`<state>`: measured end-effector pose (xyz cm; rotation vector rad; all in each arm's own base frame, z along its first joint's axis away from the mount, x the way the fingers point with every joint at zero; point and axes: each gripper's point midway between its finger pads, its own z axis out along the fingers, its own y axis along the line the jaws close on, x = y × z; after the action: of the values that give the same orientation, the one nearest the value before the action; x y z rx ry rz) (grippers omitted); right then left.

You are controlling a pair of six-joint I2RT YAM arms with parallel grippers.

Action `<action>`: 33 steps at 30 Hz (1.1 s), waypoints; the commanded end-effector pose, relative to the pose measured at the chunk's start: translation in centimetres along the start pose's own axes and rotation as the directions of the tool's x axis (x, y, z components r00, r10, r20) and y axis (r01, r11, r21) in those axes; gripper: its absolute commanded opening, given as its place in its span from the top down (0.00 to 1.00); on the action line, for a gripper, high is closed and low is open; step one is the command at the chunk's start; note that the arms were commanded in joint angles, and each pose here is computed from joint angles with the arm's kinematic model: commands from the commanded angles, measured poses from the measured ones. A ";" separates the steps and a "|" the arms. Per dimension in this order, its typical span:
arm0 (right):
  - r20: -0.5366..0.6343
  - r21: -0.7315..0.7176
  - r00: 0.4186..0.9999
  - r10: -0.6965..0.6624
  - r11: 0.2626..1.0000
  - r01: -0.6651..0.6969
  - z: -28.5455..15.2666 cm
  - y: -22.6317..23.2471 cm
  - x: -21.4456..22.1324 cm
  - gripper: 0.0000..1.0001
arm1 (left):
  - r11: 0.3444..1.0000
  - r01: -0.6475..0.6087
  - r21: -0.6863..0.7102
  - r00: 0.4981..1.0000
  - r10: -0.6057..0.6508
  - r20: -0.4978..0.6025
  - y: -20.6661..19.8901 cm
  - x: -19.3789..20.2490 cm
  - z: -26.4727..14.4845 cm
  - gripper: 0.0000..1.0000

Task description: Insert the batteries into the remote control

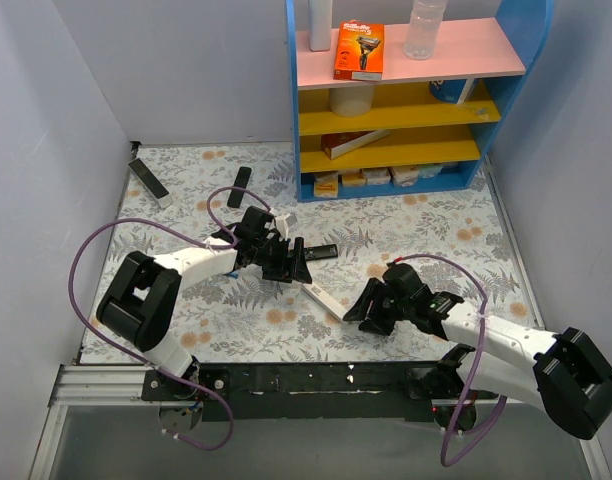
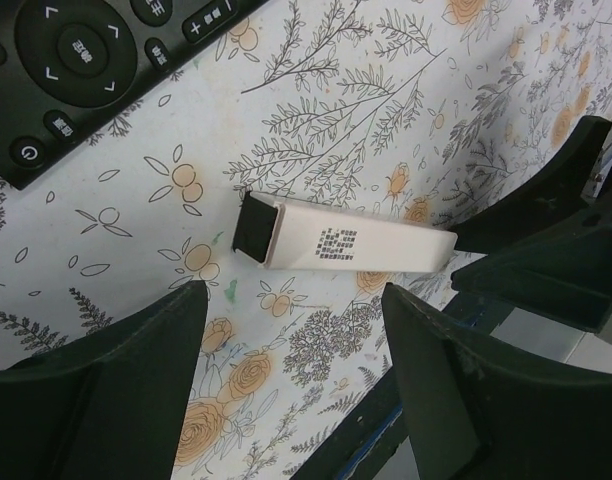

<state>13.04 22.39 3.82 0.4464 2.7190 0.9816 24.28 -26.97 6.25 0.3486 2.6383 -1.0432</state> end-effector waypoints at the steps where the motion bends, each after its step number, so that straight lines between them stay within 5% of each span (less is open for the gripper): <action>1: 0.032 -0.035 0.999 0.033 0.999 -0.032 0.5 0.8 -0.6 0.41 | 0.997 -0.059 0.042 0.998 0.059 0.005 -1.3 -0.9 -0.2 0.31; 18: 0.069 0.048 0.997 -0.021 0.999 0.018 1.8 -0.1 -1.7 0.61 | 0.998 -0.064 0.026 0.998 0.065 -0.021 -0.5 -0.1 0.0 0.41; 33: -0.018 0.156 0.975 -0.221 0.963 0.221 2.9 -0.5 -2.6 0.62 | 0.998 -0.037 -0.047 0.998 0.039 0.046 0.4 -0.7 -0.6 0.47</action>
<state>16.38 24.38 3.23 0.2828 2.7154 0.8714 23.99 -26.33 4.91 0.3742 2.6772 -0.9932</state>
